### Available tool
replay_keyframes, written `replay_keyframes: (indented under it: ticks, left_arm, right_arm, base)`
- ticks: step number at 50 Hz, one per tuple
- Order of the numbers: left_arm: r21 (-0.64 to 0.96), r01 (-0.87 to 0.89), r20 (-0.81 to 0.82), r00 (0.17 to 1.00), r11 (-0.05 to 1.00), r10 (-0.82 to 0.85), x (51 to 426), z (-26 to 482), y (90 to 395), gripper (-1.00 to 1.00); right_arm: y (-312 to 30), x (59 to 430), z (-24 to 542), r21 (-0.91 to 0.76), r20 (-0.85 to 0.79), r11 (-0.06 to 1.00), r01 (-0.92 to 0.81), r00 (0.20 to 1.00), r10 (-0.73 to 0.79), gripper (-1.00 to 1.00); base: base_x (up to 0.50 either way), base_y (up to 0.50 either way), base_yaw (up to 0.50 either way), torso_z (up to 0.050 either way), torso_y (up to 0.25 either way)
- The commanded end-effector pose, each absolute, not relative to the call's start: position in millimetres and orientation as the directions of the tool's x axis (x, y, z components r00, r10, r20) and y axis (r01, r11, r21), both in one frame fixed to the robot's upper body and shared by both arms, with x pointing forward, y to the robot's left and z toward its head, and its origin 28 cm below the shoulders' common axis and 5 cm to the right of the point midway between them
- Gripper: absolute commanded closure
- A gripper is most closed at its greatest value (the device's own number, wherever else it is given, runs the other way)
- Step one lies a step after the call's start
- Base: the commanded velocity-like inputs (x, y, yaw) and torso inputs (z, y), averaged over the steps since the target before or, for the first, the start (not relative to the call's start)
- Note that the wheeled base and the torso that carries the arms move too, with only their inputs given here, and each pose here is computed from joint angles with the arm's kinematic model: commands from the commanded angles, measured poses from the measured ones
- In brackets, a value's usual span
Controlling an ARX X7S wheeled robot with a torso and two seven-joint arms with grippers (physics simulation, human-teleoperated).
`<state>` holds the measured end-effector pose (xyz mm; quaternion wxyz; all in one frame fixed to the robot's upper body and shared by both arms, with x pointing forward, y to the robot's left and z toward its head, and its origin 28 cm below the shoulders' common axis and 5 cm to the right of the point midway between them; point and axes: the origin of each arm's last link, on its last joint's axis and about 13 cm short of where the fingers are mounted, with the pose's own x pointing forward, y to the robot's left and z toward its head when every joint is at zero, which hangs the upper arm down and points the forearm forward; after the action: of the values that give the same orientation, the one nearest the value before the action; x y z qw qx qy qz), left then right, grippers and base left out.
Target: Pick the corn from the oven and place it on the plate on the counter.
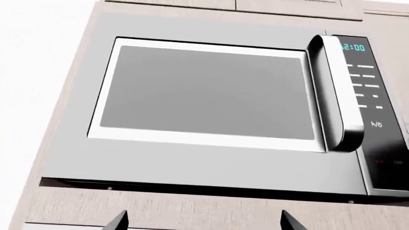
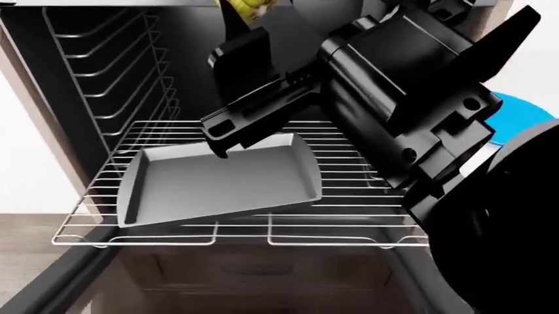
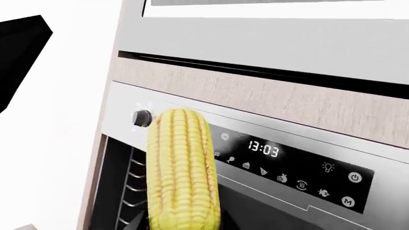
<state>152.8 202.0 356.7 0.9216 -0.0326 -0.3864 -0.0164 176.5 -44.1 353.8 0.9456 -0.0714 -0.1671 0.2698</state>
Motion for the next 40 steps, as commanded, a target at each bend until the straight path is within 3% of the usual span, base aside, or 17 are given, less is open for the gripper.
replay_keyframes:
  ticks: [1, 40]
  left_arm:
    - [-0.044, 0.062, 0.711, 0.703, 0.997, -0.012, 152.9, 354.5, 200.6, -1.0]
    - [-0.042, 0.078, 0.708, 0.706, 0.996, -0.026, 152.1, 351.0, 198.8, -1.0]
  right_arm:
    - [-44.8, 177.8, 353.8, -0.232, 0.281, 0.852, -0.47, 0.806, 0.521, 1.0]
    - [-41.6, 177.2, 353.1, -0.239, 0.276, 0.841, -0.486, 0.796, 0.539, 1.0]
  base:
    - [-0.18, -0.5, 0.0, 0.0, 0.0]
    - [-0.05, -0.5, 0.0, 0.0, 0.0]
